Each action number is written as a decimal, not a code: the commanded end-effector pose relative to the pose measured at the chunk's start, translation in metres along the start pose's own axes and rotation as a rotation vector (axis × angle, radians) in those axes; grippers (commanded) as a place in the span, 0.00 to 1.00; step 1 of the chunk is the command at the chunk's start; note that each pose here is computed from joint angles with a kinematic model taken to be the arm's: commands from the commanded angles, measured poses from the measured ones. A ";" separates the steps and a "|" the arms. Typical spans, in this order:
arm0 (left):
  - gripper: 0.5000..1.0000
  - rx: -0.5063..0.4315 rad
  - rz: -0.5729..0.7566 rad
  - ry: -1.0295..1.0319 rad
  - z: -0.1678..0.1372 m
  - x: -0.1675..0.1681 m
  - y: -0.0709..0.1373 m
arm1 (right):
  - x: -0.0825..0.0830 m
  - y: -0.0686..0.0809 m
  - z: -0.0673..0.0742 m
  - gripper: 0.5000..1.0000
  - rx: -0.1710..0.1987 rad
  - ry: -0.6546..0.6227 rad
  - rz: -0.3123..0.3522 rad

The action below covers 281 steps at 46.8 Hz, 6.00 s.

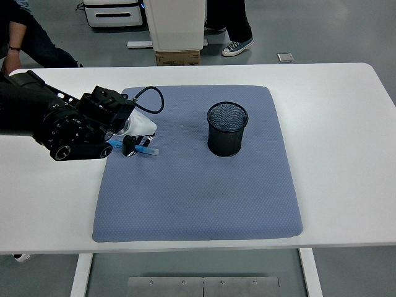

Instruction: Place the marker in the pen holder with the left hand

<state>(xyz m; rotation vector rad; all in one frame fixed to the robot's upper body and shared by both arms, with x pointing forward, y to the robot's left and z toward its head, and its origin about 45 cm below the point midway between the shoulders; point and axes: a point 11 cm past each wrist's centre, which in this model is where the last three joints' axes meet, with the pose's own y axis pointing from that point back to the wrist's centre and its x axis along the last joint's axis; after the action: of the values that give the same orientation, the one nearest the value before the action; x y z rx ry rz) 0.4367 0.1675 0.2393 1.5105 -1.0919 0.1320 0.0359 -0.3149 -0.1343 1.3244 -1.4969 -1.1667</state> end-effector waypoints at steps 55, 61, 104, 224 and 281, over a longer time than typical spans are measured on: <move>0.11 -0.006 0.043 0.042 0.008 0.025 -0.007 | 0.000 0.000 0.000 1.00 0.000 0.000 0.000; 0.20 -0.007 0.037 0.044 0.010 0.021 -0.009 | 0.000 0.000 0.000 1.00 0.000 0.000 0.001; 0.21 0.007 0.010 0.009 0.008 0.012 -0.007 | 0.000 0.000 0.000 1.00 0.000 0.000 0.000; 0.30 0.028 0.164 0.184 0.004 0.013 0.022 | 0.000 0.000 0.000 1.00 0.000 0.000 -0.001; 0.13 0.019 0.173 0.201 0.015 -0.012 0.007 | 0.000 0.000 0.000 1.00 0.000 0.000 0.000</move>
<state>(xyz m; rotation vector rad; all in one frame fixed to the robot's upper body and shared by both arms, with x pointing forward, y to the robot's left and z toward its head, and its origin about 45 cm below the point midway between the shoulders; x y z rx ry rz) 0.4179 0.1611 0.2335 1.3821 -1.0614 0.4070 0.0359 -0.3150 -0.1343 1.3243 -1.4970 -1.1666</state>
